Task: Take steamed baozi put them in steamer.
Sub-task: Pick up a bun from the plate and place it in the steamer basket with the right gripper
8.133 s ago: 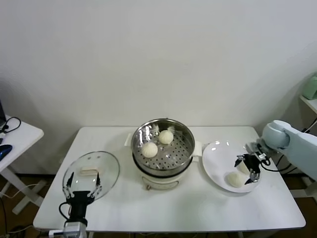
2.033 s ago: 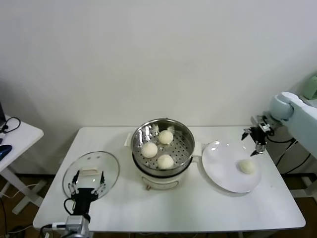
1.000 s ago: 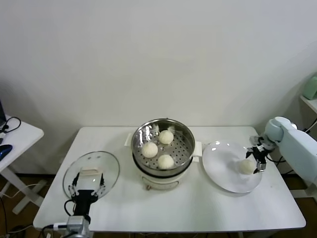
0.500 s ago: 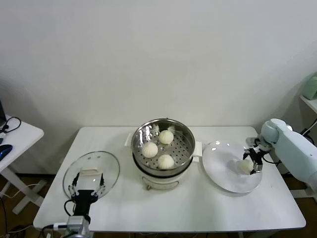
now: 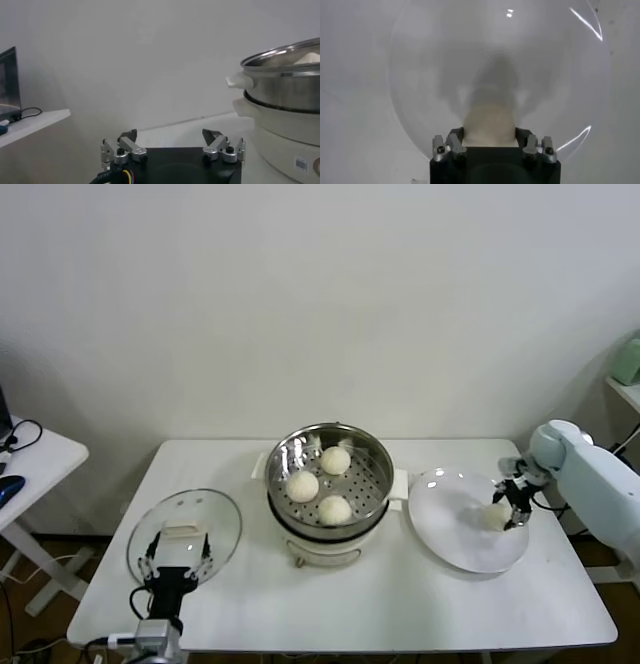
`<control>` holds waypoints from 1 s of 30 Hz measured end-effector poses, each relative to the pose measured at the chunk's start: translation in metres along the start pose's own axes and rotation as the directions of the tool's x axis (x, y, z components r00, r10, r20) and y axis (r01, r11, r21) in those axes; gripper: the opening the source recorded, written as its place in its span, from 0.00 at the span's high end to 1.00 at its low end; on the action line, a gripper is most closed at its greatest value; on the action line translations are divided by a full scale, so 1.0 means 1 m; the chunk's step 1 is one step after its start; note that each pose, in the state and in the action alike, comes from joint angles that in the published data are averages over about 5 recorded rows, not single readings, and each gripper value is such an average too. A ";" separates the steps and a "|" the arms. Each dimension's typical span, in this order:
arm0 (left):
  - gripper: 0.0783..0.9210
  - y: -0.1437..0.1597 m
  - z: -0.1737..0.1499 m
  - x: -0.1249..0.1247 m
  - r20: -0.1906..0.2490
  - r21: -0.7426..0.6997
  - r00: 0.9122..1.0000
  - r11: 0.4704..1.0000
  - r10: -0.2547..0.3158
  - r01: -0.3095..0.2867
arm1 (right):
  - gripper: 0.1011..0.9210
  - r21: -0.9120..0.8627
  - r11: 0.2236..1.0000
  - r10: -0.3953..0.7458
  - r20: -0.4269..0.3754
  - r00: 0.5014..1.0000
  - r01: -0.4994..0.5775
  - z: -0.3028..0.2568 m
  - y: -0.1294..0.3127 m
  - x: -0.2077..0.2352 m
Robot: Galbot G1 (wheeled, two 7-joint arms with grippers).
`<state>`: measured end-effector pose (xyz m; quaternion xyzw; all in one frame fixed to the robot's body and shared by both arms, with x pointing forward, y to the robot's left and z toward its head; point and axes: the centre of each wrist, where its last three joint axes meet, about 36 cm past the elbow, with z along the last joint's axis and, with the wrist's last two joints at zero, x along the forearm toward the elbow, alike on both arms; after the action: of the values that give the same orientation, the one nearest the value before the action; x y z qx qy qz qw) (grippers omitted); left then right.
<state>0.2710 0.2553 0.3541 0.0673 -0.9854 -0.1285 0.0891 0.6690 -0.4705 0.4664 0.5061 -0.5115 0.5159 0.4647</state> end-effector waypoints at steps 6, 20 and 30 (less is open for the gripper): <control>0.12 0.000 -0.001 0.001 0.005 0.000 1.000 1.000 0.001 -0.001 | 0.30 -0.027 0.999 0.024 0.042 0.999 -0.022 -0.005 -0.007 0.018; 0.12 -0.010 -0.014 0.006 0.028 0.030 0.999 0.999 0.014 -0.015 | 0.30 -0.125 0.987 0.131 0.255 0.958 -0.102 -0.073 -0.059 0.129; 0.12 -0.024 -0.029 0.008 0.063 0.047 0.998 0.998 0.029 -0.032 | 0.30 -0.114 0.991 0.110 0.363 0.925 -0.073 -0.152 -0.083 0.194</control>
<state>0.2715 0.2243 0.3762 0.0503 -0.9914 -0.1053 0.0587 0.7342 -0.3227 0.6703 0.5458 -0.6374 0.4071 0.3606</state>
